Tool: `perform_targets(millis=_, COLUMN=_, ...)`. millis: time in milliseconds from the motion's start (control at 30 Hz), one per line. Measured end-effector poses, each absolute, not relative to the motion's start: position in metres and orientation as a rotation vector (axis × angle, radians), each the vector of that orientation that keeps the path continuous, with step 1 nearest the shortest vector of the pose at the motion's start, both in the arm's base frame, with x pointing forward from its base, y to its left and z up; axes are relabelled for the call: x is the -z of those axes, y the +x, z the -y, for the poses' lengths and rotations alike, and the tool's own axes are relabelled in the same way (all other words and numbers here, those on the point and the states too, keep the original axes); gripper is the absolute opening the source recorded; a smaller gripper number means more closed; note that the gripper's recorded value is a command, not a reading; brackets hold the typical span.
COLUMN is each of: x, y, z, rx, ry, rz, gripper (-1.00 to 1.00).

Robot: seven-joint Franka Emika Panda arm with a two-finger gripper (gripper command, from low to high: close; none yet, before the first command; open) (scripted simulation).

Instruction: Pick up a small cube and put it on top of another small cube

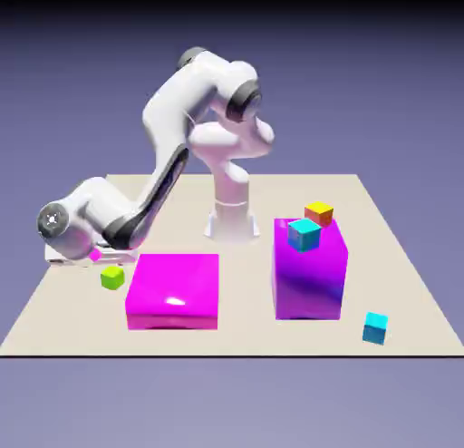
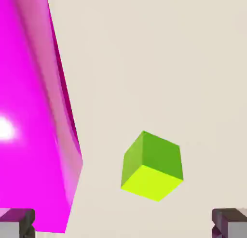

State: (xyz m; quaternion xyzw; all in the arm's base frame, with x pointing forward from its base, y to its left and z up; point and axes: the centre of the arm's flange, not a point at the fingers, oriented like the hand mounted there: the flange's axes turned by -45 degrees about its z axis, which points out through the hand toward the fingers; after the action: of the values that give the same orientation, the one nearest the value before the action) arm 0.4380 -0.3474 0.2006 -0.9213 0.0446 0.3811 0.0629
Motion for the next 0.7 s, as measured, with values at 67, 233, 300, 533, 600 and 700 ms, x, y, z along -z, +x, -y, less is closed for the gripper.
perform_targets(millis=67, x=-0.188, y=0.431, z=0.357, rx=-1.219, ry=-2.727, rz=-0.213, gripper=0.00)
perform_targets(millis=233, x=-0.157, y=0.415, z=0.376, rx=-1.369, ry=-2.577, rz=-0.395, gripper=0.00)
perform_targets(millis=300, x=-0.129, y=0.406, z=0.374, rx=-1.347, ry=-2.519, rz=-0.550, gripper=0.00)
perform_targets(millis=533, x=-0.077, y=0.346, z=0.377, rx=-1.342, ry=-2.502, rz=-0.633, gripper=-1.00)
perform_targets(millis=600, x=-0.077, y=0.346, z=0.377, rx=-1.342, ry=-2.502, rz=-0.634, gripper=-1.00)
perform_targets(millis=700, x=-0.112, y=0.375, z=0.392, rx=-1.339, ry=-2.501, rz=-0.633, gripper=-1.00)
